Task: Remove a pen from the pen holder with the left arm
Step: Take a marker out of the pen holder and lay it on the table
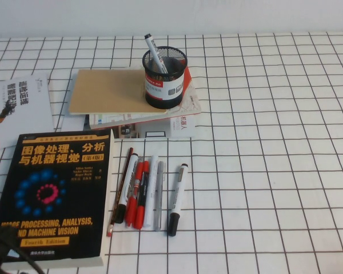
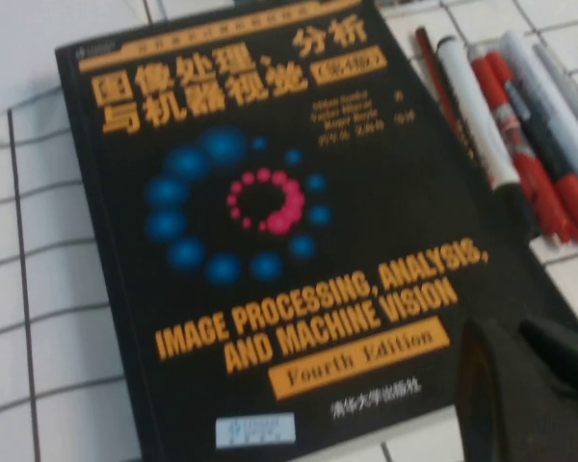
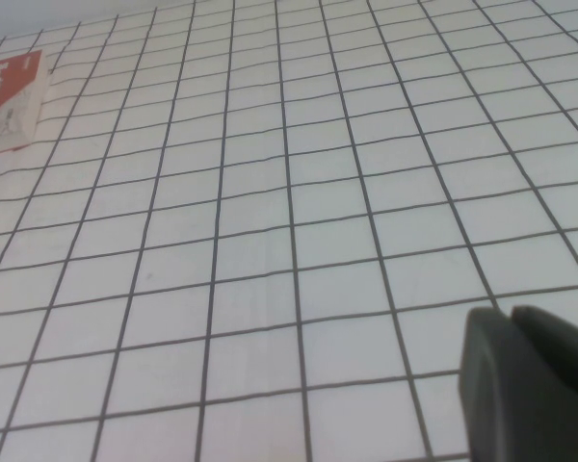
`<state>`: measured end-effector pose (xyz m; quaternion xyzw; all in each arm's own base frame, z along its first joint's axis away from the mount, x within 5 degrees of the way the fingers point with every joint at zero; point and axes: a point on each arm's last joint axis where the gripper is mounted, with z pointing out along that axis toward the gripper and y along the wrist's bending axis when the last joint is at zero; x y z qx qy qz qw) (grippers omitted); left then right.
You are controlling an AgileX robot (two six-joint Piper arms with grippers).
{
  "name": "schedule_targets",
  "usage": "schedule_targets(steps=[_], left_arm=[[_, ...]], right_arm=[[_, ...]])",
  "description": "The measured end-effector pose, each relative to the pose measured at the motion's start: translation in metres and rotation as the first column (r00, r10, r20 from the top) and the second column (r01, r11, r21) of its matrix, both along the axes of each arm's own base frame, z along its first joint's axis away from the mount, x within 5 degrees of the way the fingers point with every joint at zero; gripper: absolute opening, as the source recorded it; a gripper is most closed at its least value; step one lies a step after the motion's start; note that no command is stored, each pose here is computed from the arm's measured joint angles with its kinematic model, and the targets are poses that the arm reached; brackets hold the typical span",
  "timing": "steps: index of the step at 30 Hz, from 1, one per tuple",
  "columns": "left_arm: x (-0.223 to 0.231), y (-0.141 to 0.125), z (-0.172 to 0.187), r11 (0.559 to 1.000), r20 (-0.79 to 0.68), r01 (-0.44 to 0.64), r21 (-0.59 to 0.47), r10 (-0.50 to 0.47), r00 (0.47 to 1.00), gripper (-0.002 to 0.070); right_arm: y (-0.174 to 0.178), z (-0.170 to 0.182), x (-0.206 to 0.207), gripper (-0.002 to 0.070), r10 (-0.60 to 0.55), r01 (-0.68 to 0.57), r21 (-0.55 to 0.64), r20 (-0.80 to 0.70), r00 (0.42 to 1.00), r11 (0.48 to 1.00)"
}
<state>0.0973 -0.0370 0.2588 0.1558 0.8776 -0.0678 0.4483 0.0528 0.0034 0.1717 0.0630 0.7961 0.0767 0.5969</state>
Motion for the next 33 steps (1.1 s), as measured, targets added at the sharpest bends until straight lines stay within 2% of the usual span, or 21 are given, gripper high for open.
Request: schedule_targets(steps=[4, 10, 19, 26, 33], left_arm=[[-0.018, 0.009, -0.018, 1.000, 0.010, -0.004, -0.004, 0.004, 1.000, 0.0001], [-0.036, 0.017, -0.023, 0.998, 0.138, 0.003, -0.069, 0.006, 0.990, 0.0000], [-0.051, 0.026, -0.049, 0.970, 0.253, -0.095, -0.225, 0.152, 0.955, 0.0000], [-0.048, 0.028, -0.089, 0.953, 0.180, -0.189, -0.237, 0.234, 0.955, 0.0000], [-0.046, 0.026, -0.088, 0.943, 0.215, -0.173, -0.284, 0.238, 0.947, 0.0000]], right_arm=[[0.000, 0.000, 0.000, -0.0016, 0.000, 0.000, 0.000, 0.000, 1.000, 1.000], [0.000, 0.000, 0.000, -0.0017, 0.000, 0.000, 0.000, 0.000, 1.000, 1.000], [0.000, 0.000, 0.000, -0.0017, 0.000, 0.000, 0.000, 0.000, 1.000, 1.000], [0.000, 0.000, 0.000, -0.0016, 0.000, 0.000, 0.000, 0.000, 1.000, 1.000], [0.000, 0.000, 0.000, -0.0016, 0.000, 0.000, 0.000, 0.000, 1.000, 1.000]])
